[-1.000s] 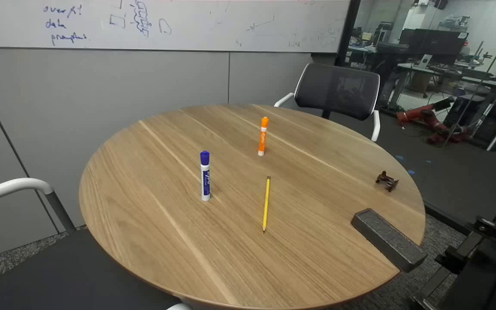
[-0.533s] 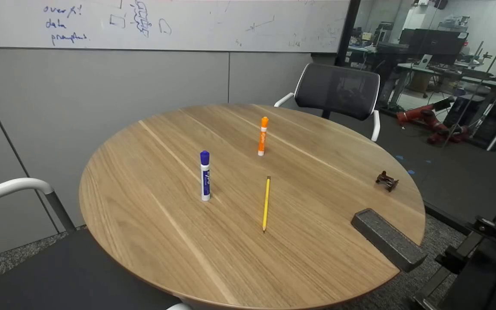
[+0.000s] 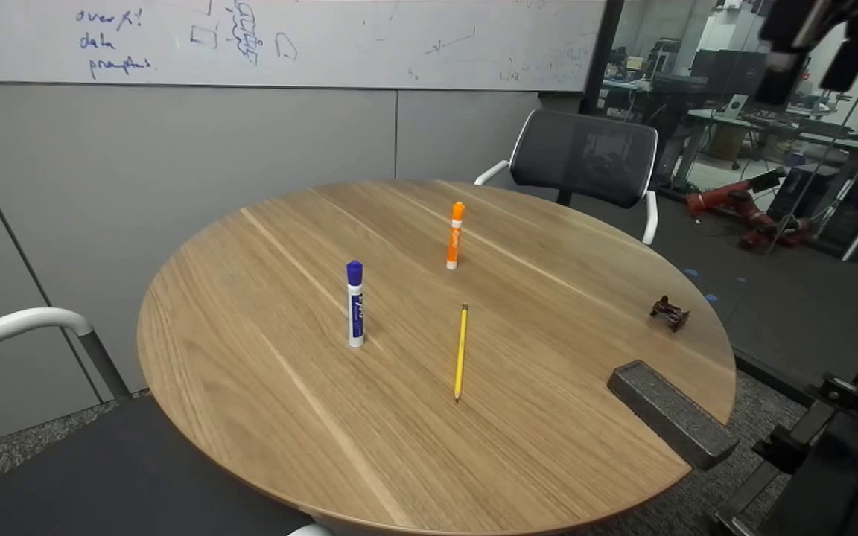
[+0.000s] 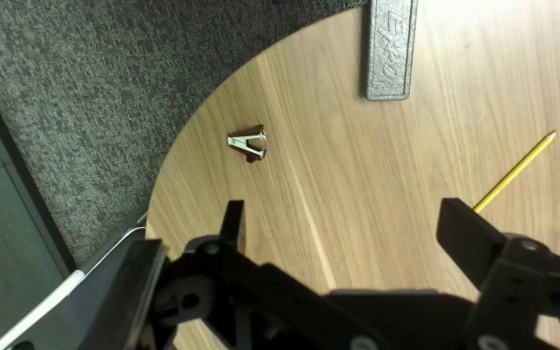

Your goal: Move the orange marker to the right

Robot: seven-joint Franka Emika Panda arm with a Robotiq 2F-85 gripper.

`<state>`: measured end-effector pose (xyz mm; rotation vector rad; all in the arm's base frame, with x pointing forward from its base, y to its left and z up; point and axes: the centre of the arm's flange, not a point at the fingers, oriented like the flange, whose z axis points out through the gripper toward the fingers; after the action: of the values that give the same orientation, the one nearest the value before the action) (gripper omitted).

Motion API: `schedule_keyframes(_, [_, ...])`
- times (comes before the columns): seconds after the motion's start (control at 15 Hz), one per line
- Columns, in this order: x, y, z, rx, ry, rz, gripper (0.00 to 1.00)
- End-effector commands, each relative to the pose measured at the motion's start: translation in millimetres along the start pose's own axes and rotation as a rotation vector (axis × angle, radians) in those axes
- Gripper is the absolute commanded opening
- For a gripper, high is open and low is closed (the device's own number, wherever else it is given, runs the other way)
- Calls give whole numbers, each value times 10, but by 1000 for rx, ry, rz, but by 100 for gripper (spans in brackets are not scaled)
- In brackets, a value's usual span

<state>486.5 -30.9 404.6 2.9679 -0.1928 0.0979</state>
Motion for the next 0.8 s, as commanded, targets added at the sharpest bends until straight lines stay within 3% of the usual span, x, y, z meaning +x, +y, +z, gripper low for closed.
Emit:
schedule_keyframes(0.0, [861,-265,286,26,-11,-1,100])
schedule_keyframes(0.4, [1878,-629,838,25,-14,63,100])
schedule_keyframes(0.73, [2495,-1020,1402,59,-46,162,100])
